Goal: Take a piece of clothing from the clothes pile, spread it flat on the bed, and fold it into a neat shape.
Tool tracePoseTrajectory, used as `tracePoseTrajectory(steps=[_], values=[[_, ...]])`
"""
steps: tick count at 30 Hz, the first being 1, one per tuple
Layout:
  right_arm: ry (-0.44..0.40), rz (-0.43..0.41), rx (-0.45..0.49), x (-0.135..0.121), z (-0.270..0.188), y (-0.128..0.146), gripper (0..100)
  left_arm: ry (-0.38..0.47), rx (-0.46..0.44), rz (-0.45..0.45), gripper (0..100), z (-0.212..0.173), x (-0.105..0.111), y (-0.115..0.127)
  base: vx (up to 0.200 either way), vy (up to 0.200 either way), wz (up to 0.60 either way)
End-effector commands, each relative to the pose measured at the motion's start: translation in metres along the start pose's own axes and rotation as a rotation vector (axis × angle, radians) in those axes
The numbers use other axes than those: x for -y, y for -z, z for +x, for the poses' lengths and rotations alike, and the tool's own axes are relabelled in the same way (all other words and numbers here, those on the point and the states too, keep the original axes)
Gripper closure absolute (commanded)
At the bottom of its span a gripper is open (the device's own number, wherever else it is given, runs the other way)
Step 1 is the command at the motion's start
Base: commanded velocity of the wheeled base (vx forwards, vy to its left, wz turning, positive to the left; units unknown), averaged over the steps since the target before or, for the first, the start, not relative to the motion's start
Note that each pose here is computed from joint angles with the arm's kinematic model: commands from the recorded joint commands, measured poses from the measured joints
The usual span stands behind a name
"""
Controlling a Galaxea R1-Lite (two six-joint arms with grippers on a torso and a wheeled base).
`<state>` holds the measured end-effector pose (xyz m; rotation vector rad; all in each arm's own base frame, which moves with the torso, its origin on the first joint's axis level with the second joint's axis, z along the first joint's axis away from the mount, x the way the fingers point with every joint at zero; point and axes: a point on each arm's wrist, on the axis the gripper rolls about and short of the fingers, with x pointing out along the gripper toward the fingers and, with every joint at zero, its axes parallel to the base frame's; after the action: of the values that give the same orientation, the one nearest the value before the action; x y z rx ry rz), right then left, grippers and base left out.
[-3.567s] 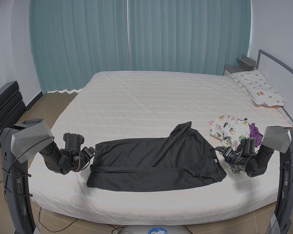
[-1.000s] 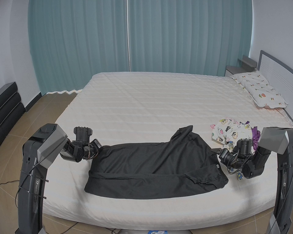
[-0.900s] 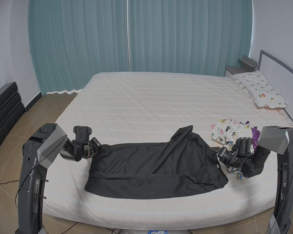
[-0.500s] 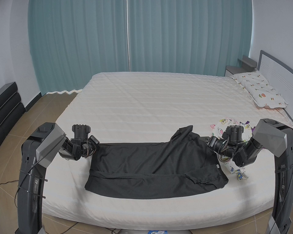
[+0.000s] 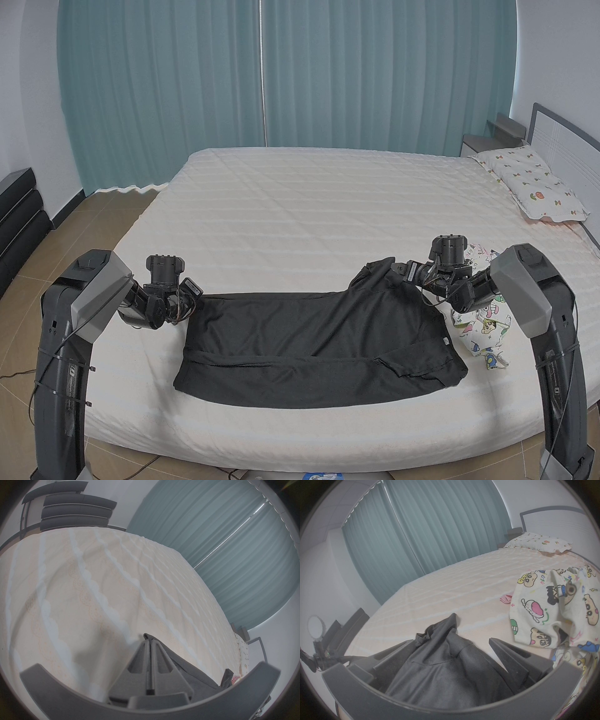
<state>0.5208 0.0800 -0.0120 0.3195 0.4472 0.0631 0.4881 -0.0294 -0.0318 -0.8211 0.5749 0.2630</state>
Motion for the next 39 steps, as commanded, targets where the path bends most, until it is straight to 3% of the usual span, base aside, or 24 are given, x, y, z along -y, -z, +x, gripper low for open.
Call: tracePoseTrajectory(steps=[1,7,8,15,21,28,33,39], values=[[0.035,-0.013,-0.033,0.008,0.026,0.025,0,0.0,0.002,-0.001,100,-0.001,0.001,-0.001,0.0,0.0,0.0],[0.037,-0.012,-0.03,0.009,0.031,0.026,0,0.0,0.002,-0.001,100,-0.001,0.001,-0.001,0.0,0.0,0.0],[0.037,-0.009,-0.029,0.009,0.032,0.026,100,0.001,0.001,-0.001,100,-0.001,0.001,-0.001,0.0,0.0,0.0],[0.031,0.01,-0.029,0.007,0.036,0.032,100,0.0,0.002,0.001,100,-0.001,0.001,-0.001,0.0,0.0,0.0],[0.034,0.022,0.007,0.001,0.032,0.02,100,0.001,0.003,0.0,100,-0.001,0.001,-0.001,0.0,0.0,0.0],[0.06,0.093,0.024,0.001,0.02,0.006,100,0.033,0.039,-0.011,100,-0.002,0.003,-0.005,0.0,0.0,0.0],[0.063,0.113,0.052,0.007,0.01,0.0,100,0.047,0.081,-0.048,100,-0.01,-0.001,-0.021,0.0,0.0,0.0],[0.057,0.127,0.083,0.022,-0.002,0.0,100,0.031,0.07,-0.043,100,-0.015,-0.005,-0.019,0.0,0.0,0.0]])
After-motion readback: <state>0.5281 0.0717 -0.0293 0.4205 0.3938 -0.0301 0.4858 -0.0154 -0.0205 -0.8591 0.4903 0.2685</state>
